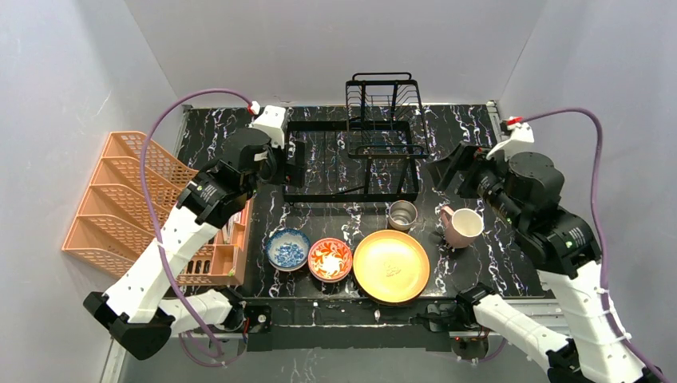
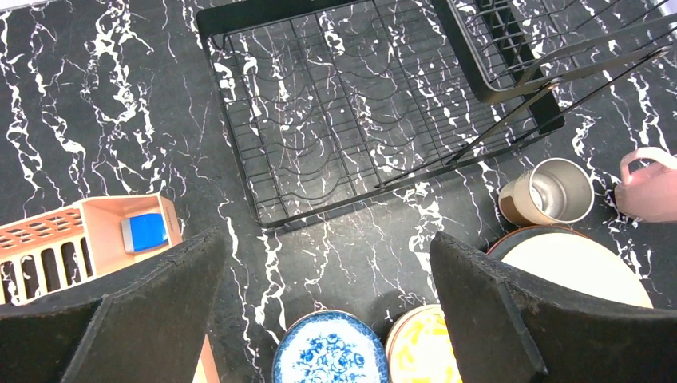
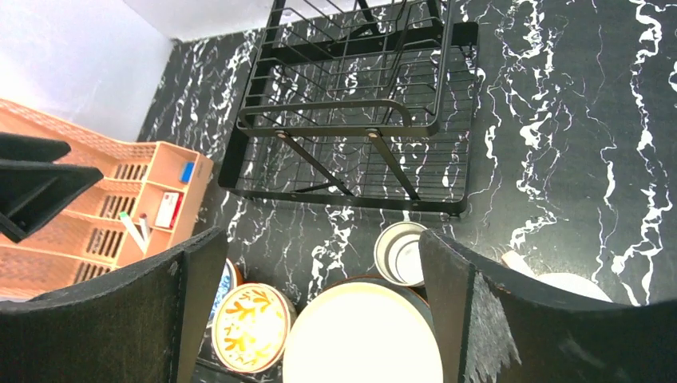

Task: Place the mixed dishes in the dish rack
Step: Move the dish rack to the center of the board.

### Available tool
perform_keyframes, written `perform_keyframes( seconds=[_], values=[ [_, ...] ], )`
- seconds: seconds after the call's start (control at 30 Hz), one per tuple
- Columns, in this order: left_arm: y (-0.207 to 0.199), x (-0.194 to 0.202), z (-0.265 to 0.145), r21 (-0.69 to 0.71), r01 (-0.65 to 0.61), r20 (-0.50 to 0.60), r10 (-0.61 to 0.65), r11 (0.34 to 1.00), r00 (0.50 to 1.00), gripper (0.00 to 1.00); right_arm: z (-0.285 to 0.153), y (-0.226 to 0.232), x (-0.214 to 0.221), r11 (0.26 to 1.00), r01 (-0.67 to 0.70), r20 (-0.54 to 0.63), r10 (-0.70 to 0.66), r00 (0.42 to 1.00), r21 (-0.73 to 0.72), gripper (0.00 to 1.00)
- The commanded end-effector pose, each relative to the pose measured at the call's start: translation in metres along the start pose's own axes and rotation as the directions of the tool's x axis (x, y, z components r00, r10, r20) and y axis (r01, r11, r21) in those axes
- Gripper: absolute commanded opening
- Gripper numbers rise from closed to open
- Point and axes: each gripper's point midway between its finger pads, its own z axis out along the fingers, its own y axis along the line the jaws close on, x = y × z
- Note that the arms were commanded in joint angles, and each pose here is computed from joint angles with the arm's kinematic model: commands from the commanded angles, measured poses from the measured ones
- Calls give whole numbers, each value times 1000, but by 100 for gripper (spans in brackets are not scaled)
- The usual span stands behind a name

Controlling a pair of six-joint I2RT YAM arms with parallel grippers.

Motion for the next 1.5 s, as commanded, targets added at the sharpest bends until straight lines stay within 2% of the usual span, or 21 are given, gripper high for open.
perform_keyframes(
  seconds=[0.0,0.13,0.2,0.33,0.5,0.63,0.83,0.93,1.07,1.23,1.33,1.47],
  values=[
    [5,1,-13,-2,-3,16,3,1000,1000,98,1,-2,8,997,-78,-25,79,997,21,99],
    [3,4,-13,10,1,14,-1,1000,1000,98,-5,20,18,988,-12,-23,9,1000,-152,99],
    [2,4,-12,17,3,11,-3,1000,1000,99,-6,20,20,986,19,-21,-23,1000,-167,99],
    [-1,3,-12,29,3,9,-3,1000,1000,98,5,-1,32,999,24,-98,-28,995,-38,99],
    [-2,8,-9,35,-4,-20,5,999,1000,98,13,-29,42,986,-38,-152,62,986,161,99],
    [-6,10,-8,53,2,-30,-1,999,1000,98,15,-31,52,976,-75,-200,117,973,206,99],
    [-9,16,0,59,4,-54,-1,998,999,98,20,-14,56,998,34,-236,-21,971,48,99],
    [-9,21,9,37,9,-91,-5,999,996,98,24,-12,58,999,4,-234,8,972,50,99],
    [2,25,24,-14,33,-129,-35,999,991,98,31,-5,60,999,6,-299,7,954,41,99],
    [4,27,38,-32,58,-154,-62,998,986,98,42,27,54,994,-71,-312,43,949,-80,97],
    [3,27,42,-28,70,-152,-73,997,986,98,57,39,49,988,-130,-323,95,942,-88,97],
    [2,28,42,-23,74,-151,-77,997,986,98,71,46,35,970,-236,-271,214,939,-52,99]
  ],
)
